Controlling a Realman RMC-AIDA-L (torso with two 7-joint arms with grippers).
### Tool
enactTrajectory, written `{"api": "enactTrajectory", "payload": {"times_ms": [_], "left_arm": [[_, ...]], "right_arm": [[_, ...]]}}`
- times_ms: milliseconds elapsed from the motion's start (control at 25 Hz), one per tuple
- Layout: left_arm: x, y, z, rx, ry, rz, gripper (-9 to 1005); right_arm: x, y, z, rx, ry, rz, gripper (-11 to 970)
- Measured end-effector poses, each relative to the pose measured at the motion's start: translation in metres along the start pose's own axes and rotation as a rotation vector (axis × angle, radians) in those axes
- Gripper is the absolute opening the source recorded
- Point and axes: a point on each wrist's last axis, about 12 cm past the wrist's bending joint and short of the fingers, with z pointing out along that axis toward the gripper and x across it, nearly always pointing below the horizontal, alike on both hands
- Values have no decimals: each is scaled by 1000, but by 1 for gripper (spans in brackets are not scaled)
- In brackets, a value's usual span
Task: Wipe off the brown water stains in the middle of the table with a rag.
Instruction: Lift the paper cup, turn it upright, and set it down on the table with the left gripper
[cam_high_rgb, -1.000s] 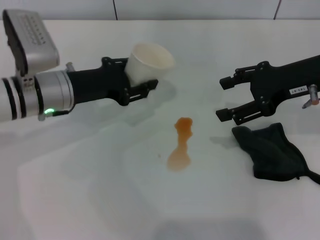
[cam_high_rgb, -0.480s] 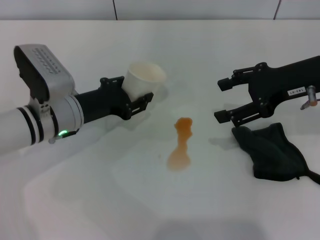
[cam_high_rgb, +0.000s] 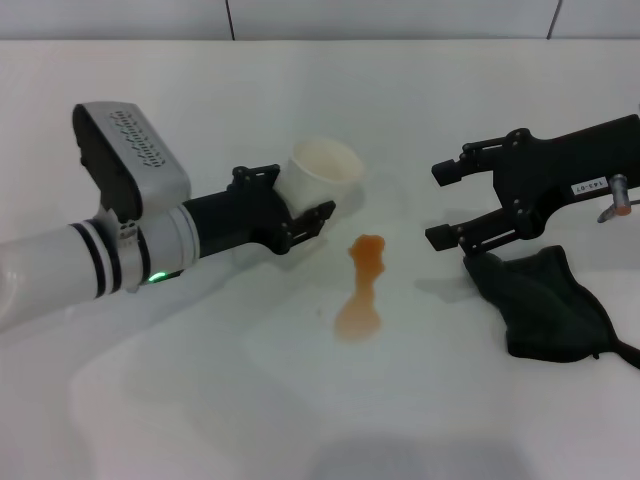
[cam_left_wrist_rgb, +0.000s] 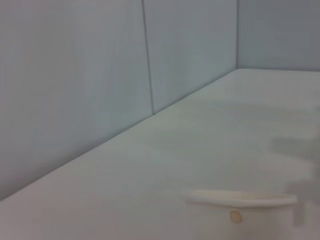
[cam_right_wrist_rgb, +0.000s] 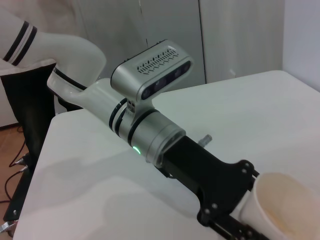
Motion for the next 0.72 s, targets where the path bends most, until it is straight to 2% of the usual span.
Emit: {"api": "enactTrajectory", "payload": {"times_ms": [720], "left_arm": [[16,-9,-6,4,33,-58,670]], "right_arm": [[5,3,-1,-4,-5,14,855]]}}
